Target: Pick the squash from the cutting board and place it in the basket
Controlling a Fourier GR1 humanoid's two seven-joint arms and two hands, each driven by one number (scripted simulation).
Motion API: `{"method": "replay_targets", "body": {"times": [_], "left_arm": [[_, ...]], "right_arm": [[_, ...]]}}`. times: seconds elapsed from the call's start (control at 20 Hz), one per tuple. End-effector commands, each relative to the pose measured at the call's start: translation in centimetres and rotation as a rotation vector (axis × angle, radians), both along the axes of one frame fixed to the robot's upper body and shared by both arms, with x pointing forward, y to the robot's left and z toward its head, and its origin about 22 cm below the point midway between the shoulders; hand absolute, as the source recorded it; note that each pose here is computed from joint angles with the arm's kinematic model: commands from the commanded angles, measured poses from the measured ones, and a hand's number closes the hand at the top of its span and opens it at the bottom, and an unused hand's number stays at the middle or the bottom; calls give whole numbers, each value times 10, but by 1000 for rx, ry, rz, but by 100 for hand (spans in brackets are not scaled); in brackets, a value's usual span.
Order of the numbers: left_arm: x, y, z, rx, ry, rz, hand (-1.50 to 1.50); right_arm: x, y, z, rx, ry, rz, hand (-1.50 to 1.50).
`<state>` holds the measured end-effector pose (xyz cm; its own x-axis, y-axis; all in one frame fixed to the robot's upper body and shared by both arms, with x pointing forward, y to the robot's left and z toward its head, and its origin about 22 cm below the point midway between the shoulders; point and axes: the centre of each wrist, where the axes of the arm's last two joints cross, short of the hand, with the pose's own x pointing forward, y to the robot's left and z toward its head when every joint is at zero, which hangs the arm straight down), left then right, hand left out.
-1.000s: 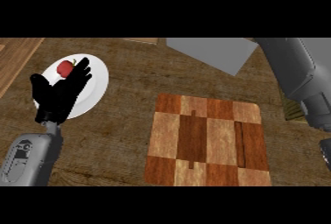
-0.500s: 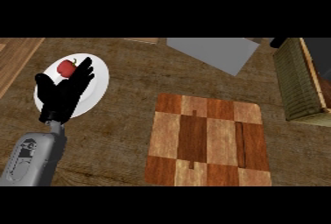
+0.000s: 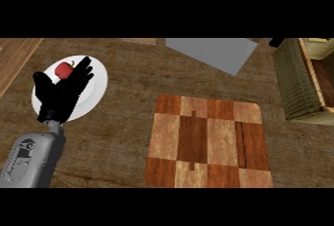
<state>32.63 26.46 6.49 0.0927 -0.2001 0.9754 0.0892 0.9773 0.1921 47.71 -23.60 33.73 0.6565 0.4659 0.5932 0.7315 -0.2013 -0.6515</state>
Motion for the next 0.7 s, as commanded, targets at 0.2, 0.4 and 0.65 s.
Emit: {"method": "replay_targets", "body": {"times": [0.2, 0.4, 0.65], "left_arm": [[-2, 8, -4, -7, 5, 39, 0], [3, 9, 3, -13, 10, 62, 0], [-12, 14, -22, -15, 29, 59, 0]], "right_arm": [[-3, -17, 8, 133, -38, -235, 150], [1, -19, -15, 123, -18, -236, 150], [2, -33, -31, 136, -15, -256, 150]]}}
